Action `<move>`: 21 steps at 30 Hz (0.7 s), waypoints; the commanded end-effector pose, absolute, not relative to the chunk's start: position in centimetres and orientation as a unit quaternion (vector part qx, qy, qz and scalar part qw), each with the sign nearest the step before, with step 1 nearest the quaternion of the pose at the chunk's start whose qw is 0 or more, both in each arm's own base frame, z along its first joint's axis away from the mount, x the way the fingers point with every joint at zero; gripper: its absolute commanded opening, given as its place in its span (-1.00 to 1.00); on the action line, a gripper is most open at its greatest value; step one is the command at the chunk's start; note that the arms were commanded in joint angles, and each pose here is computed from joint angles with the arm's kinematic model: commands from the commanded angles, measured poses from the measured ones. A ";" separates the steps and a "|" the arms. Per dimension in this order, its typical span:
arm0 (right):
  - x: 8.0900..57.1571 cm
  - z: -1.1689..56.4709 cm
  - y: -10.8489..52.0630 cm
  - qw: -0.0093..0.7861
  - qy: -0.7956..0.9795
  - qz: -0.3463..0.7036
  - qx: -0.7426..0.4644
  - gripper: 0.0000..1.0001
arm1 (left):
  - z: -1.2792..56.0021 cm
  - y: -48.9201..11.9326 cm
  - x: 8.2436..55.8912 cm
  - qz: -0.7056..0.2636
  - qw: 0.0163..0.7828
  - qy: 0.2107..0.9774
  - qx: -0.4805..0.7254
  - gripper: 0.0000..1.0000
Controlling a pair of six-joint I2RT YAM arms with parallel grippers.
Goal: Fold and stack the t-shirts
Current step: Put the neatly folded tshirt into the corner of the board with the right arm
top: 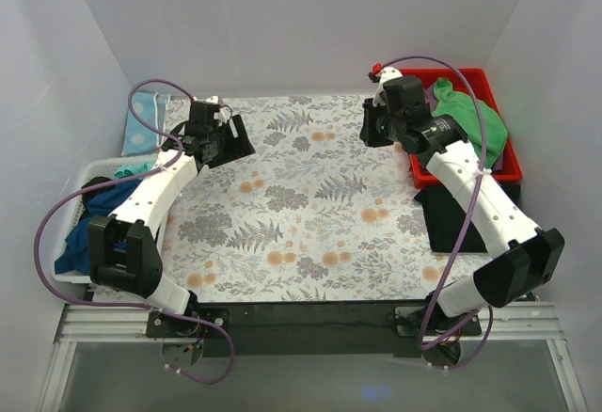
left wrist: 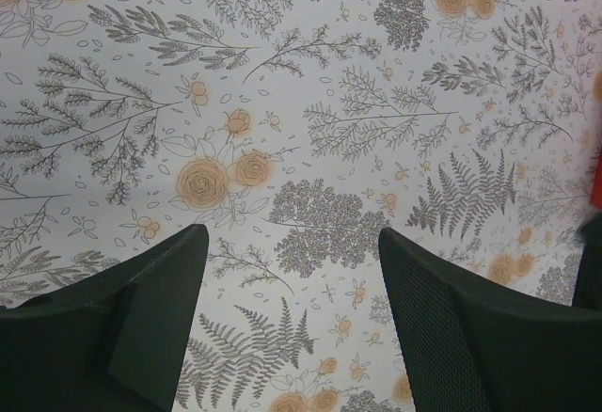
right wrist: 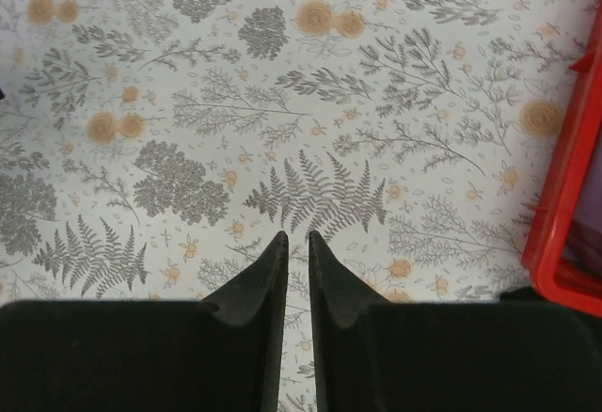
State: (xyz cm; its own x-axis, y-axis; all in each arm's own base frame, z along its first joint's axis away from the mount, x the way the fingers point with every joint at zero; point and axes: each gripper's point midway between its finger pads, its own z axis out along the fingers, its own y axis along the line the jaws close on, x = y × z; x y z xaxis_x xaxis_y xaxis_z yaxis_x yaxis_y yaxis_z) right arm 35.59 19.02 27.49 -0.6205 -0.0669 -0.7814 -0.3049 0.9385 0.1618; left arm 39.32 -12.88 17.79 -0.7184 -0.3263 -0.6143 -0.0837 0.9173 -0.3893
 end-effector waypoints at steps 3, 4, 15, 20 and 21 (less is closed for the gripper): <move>36.4 31.7 22.3 0.478 0.841 0.193 -0.164 -0.64 | 20.2 -11.9 39.3 -0.157 0.388 0.901 -0.114 0.43; 36.3 31.8 22.8 0.474 0.839 0.205 -0.172 -0.66 | 20.1 -11.9 39.2 -0.156 0.387 0.901 -0.115 0.43; 36.2 29.9 23.8 0.453 0.844 0.206 -0.199 -0.85 | 19.9 -11.8 39.0 -0.153 0.383 0.904 -0.112 0.43; 36.0 28.8 23.6 0.442 0.850 0.200 -0.203 -0.97 | 19.7 -11.3 39.1 -0.140 0.386 0.904 -0.117 0.43; 36.1 28.6 23.5 0.442 0.852 0.197 -0.201 -0.97 | 19.7 -11.3 39.1 -0.139 0.386 0.904 -0.116 0.43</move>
State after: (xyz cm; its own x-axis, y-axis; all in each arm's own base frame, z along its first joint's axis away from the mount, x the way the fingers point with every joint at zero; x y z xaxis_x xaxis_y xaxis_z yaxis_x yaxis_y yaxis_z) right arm 35.64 23.02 28.35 -0.5574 -0.1556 -0.8156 -0.4921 0.8531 0.1735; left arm 39.05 -12.31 17.39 -0.7235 -0.3191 -0.6121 -0.1027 0.9266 -0.3616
